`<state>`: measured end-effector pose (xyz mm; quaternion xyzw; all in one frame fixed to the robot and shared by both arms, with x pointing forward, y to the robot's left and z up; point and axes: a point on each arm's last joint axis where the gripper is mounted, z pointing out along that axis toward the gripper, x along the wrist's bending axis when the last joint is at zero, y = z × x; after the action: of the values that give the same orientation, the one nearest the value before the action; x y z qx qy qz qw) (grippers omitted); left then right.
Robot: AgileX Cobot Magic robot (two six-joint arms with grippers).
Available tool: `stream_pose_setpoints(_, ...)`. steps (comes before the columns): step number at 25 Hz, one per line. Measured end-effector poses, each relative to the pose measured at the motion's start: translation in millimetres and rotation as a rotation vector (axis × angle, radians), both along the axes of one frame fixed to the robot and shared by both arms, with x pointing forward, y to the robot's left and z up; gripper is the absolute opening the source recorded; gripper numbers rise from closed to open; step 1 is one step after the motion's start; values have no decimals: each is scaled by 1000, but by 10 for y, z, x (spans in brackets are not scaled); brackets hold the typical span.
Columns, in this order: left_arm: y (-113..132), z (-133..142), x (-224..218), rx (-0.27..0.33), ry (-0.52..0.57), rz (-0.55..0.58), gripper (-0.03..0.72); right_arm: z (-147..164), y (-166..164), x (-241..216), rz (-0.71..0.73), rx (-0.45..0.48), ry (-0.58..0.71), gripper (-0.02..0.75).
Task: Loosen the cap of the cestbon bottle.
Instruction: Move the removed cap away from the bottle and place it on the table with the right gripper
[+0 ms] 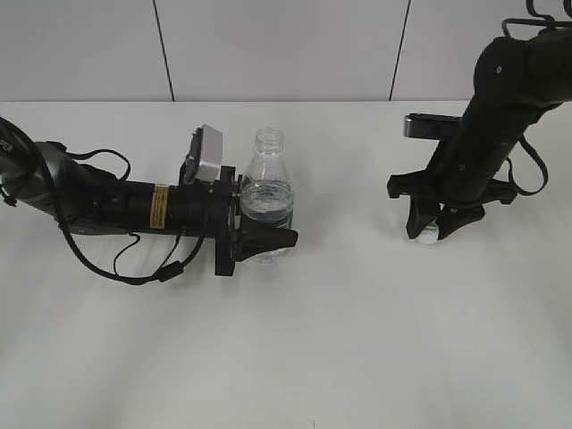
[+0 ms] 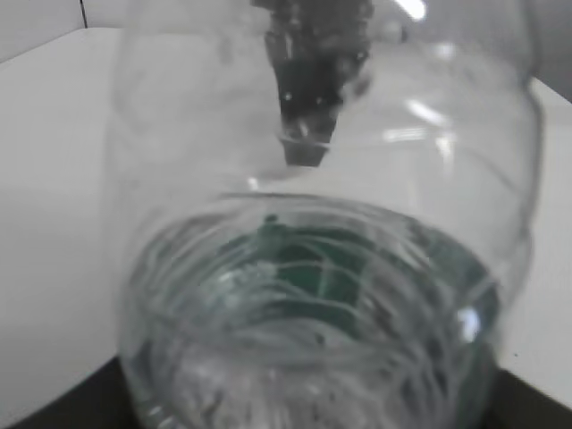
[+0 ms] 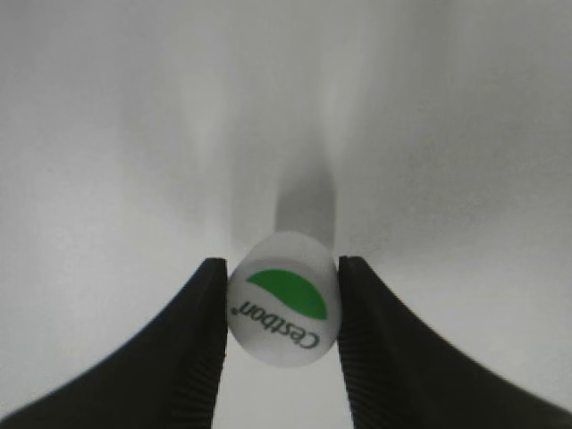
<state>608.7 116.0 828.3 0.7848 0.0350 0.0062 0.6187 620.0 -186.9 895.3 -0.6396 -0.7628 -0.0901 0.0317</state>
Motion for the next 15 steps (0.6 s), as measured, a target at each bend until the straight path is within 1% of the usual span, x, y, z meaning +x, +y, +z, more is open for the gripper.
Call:
stream_pose_setpoints(5, 0, 0, 0, 0, 0, 0, 407, -1, -4, 32, -13, -3, -36, 288)
stream_pose_setpoints(15, 0, 1, 0, -1, 0, 0, 407, -89, -8, 29, -19, -9, -21, 288)
